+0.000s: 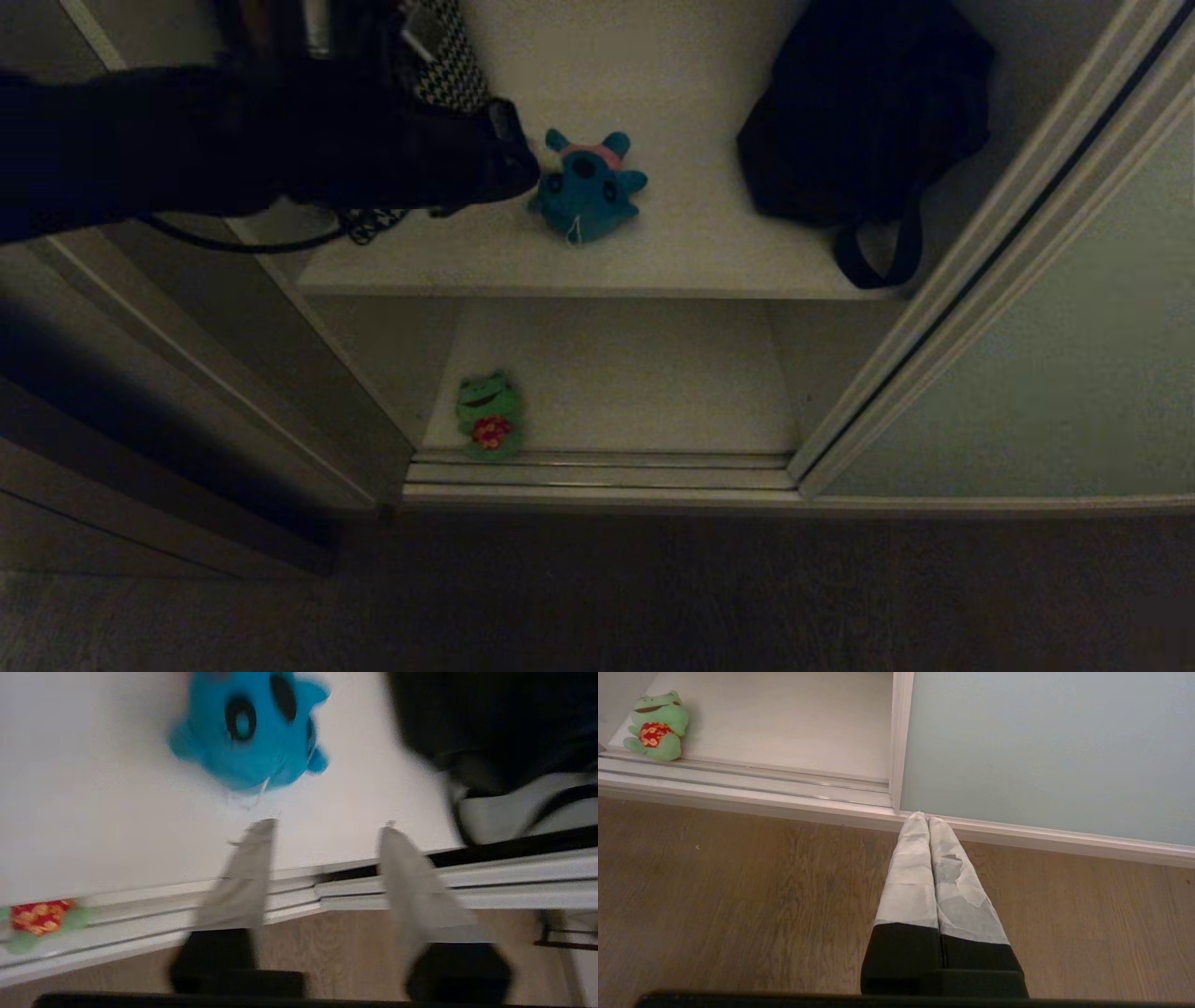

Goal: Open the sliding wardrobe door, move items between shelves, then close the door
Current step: Place the blue doll on the lower shelf

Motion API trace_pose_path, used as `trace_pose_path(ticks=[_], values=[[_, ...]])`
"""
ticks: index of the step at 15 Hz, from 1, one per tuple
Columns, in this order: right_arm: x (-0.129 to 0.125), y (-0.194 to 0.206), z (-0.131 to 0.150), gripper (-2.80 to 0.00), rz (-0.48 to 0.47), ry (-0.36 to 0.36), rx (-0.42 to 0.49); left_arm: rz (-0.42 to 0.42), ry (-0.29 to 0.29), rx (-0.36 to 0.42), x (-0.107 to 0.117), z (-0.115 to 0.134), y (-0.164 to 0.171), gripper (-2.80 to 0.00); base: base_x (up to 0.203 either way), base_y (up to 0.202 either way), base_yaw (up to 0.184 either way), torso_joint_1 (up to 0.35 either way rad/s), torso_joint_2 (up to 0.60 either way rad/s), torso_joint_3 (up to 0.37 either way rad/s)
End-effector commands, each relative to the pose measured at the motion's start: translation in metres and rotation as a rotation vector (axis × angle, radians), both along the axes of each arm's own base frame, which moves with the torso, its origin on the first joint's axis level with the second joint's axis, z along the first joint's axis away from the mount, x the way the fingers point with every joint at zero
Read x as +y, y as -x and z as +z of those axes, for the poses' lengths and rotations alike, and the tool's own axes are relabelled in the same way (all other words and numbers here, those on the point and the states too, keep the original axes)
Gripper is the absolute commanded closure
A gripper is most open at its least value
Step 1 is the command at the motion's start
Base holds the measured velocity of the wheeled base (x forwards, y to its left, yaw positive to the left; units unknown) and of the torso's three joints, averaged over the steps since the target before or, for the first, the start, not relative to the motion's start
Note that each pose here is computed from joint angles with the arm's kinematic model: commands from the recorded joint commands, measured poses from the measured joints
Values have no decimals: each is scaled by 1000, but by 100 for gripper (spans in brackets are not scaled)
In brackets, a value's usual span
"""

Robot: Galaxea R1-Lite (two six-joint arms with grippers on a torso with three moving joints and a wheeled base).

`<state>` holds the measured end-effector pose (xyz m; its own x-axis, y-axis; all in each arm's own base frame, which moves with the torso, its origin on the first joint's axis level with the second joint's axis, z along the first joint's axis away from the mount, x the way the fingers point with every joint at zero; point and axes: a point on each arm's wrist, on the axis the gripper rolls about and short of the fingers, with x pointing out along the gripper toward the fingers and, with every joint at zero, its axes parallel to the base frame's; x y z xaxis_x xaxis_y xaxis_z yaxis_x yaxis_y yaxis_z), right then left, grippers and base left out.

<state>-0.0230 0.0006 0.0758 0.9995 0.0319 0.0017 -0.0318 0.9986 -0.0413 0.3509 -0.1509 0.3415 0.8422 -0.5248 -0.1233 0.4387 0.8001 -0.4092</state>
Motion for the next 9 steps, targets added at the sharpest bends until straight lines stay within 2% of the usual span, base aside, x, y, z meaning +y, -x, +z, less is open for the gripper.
trace_pose_path(ticks=[1,3,6,9], values=[[0,0,0,0,0,2,0,13,-37,78,-21,-38,-29,-280,0,0,0,0,0,0],[0,0,0,0,1,2,0,86,-57,75,-27,-47,-36,-280,0,0,0,0,0,0],[0,0,0,0,2,0,0,116,-9,-45,-31,-46,-49,-280,0,0,0,0,0,0],[0,0,0,0,2,2,0,124,-12,-133,-34,-51,-60,-280,0,0,0,0,0,0]])
